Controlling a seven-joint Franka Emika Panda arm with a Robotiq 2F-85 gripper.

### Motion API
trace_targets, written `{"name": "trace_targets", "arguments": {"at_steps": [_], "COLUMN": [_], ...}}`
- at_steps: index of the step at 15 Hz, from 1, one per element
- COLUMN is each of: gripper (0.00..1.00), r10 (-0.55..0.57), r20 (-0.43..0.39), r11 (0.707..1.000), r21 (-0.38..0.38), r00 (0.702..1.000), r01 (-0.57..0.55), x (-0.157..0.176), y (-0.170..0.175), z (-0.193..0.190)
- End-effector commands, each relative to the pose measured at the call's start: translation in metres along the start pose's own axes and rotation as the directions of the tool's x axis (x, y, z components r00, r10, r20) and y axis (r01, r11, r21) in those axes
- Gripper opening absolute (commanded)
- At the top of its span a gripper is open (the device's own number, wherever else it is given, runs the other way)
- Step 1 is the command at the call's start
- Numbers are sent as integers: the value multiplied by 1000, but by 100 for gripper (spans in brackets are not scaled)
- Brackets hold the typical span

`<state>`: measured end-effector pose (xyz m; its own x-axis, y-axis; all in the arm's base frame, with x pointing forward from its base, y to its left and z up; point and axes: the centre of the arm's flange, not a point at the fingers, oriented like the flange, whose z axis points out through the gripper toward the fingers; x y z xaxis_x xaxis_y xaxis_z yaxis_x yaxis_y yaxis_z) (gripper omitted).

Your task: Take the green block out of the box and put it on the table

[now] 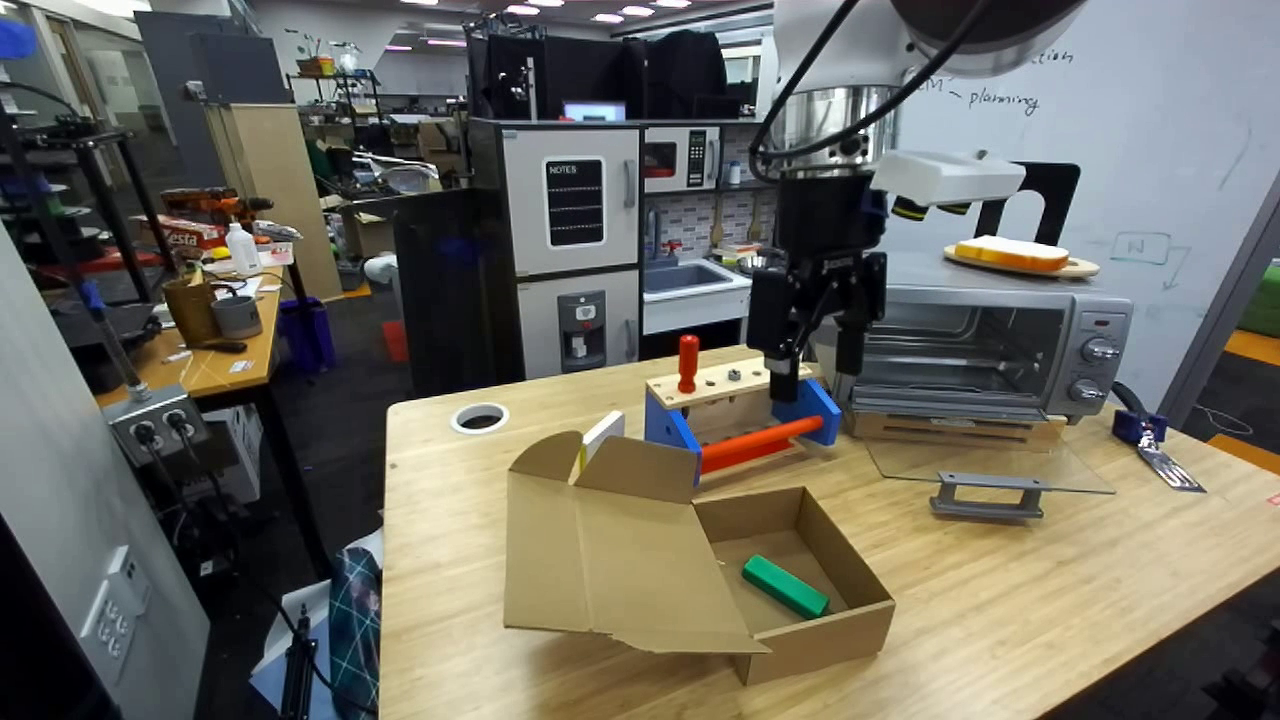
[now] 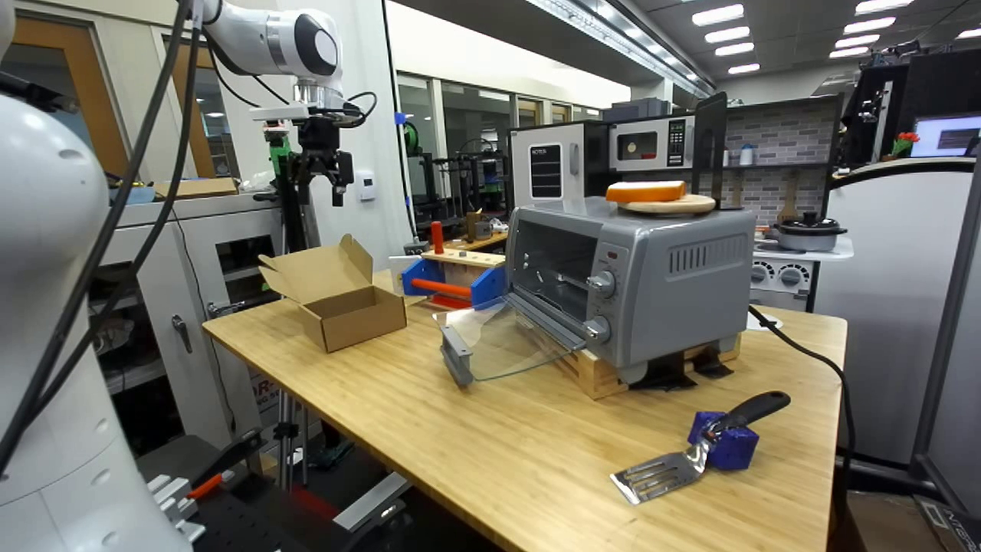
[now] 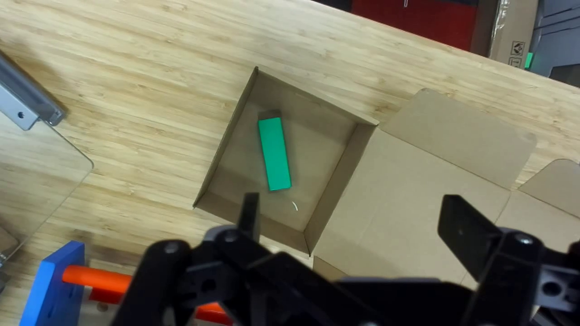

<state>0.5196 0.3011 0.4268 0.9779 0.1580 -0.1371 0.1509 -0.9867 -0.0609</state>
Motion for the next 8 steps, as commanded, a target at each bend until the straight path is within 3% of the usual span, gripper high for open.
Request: {"name": "trace_targets", "arguments": {"at_steps": [1, 8], "gripper": [100, 100], "r10": [0, 29], "r20": [0, -8], "r11": [1000, 1000], "r21": [0, 8], "r00": [1000, 1000], "r01": [0, -29], "x": [0, 5], "y": [0, 4], "z": [0, 2]}}
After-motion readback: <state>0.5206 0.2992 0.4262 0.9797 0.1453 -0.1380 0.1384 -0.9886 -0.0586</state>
